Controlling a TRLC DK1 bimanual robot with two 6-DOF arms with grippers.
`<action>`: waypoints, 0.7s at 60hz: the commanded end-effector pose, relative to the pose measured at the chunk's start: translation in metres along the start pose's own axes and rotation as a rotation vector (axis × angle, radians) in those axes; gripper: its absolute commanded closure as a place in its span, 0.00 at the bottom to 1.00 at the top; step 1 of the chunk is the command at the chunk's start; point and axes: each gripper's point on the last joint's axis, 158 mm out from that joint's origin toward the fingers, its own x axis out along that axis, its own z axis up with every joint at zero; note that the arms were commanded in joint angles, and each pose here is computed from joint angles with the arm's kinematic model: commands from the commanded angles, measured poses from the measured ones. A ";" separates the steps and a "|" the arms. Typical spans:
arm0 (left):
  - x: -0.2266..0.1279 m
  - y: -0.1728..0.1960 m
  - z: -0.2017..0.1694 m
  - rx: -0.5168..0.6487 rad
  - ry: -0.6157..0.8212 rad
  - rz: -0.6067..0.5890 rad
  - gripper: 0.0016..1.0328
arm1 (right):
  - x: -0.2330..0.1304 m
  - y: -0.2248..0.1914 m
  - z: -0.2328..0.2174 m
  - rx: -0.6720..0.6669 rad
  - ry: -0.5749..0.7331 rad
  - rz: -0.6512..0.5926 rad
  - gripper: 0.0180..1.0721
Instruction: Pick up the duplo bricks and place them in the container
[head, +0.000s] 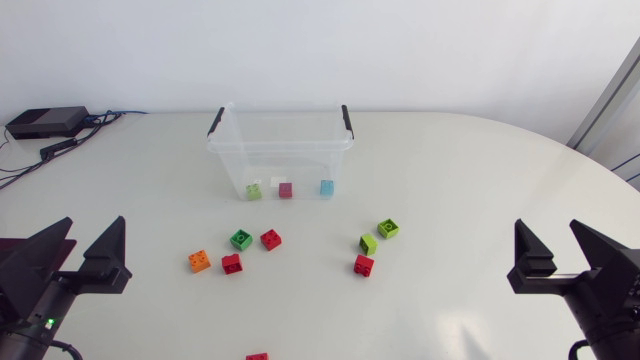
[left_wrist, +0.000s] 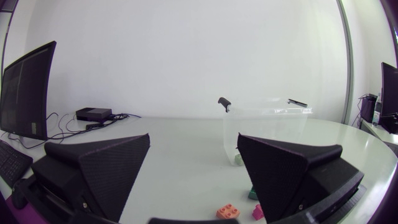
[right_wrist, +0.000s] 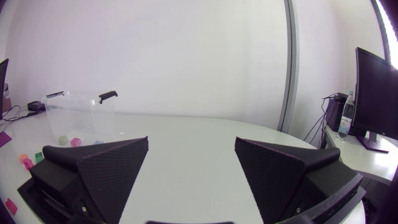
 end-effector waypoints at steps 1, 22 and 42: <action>0.001 0.000 -0.008 -0.026 0.009 -0.002 0.05 | 0.001 0.004 -0.007 -0.007 0.008 0.015 0.04; -0.002 -0.001 0.005 -0.028 -0.008 -0.005 0.05 | 0.000 0.005 -0.003 -0.009 -0.006 0.020 0.04; 0.033 -0.010 0.066 -0.019 0.177 -0.028 0.06 | 0.009 0.016 0.046 -0.009 0.005 0.062 0.05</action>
